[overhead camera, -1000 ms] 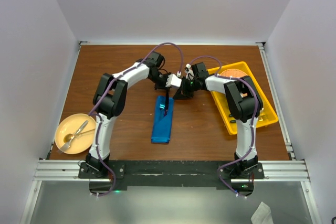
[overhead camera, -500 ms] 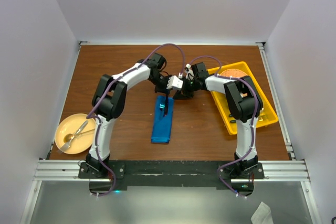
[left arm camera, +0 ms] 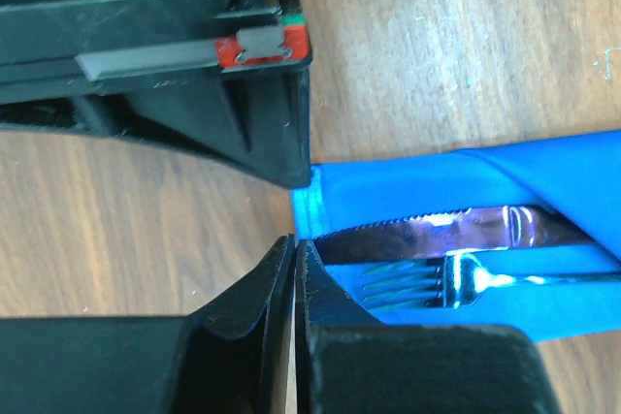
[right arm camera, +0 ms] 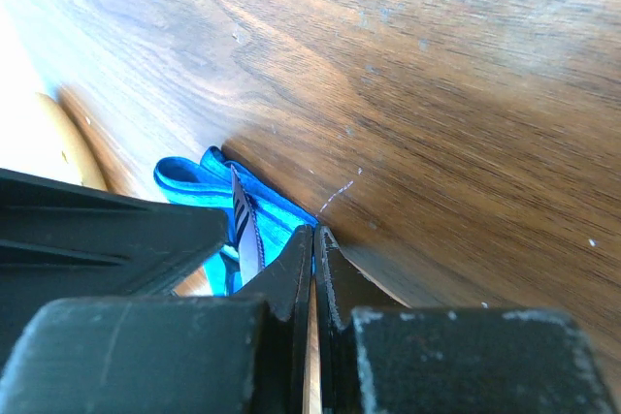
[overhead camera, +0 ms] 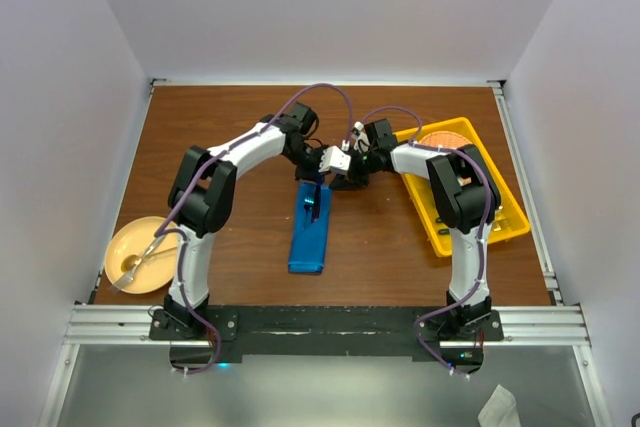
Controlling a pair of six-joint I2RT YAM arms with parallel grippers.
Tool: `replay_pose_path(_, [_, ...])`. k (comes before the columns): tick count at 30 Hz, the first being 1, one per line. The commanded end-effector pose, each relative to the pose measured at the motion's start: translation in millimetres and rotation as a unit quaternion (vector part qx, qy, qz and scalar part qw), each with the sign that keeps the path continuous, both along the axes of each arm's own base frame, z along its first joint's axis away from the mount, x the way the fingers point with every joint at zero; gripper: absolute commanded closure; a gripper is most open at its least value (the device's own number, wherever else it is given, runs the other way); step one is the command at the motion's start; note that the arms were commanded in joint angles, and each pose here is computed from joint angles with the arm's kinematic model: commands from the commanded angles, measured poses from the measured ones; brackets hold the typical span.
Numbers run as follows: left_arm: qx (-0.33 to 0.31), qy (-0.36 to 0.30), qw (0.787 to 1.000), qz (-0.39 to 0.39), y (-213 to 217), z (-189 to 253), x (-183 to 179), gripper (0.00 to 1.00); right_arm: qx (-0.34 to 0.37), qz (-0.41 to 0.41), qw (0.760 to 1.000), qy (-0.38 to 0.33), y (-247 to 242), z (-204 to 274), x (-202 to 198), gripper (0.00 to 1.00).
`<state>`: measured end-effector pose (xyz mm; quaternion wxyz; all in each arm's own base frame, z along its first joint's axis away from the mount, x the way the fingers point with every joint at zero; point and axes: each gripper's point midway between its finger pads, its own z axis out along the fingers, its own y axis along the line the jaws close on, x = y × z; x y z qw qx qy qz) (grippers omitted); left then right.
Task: Fold the napkin into a case and place the utensils inside
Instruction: Insert the spoon into the folded napkin.
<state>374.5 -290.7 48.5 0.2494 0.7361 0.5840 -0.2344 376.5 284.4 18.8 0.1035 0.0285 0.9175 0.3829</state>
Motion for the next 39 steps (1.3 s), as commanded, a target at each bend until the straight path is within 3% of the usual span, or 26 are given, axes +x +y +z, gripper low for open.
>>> replay_pose_path(1, [-0.019, -0.023, 0.999, 0.029, -7.1, 22.6, 12.4, 0.91, -0.013, -0.009, 1.000, -0.016, -2.9, 1.2, 7.0, 1.00])
replay_pose_path(6, [-0.013, -0.054, 0.997, 0.048, -6.9, 23.4, 30.2, 0.91, -0.013, -0.010, 1.000, -0.018, -3.5, 2.8, 6.6, 1.00])
replay_pose_path(15, [-0.003, -0.050, 0.998, 0.026, -1.0, 16.8, 19.3, 0.91, -0.016, -0.011, 1.000, -0.019, -3.7, 2.9, 6.7, 1.00])
replay_pose_path(28, [-0.024, -0.070, 0.997, -0.018, 0.6, 48.6, -15.9, 0.91, -0.020, -0.011, 1.000, -0.017, -5.2, 0.4, 6.8, 1.00])
replay_pose_path(39, [0.007, -0.051, 0.997, -0.049, 5.7, 33.3, -53.4, 0.91, -0.020, -0.012, 1.000, -0.018, -4.8, 1.4, 8.4, 1.00])
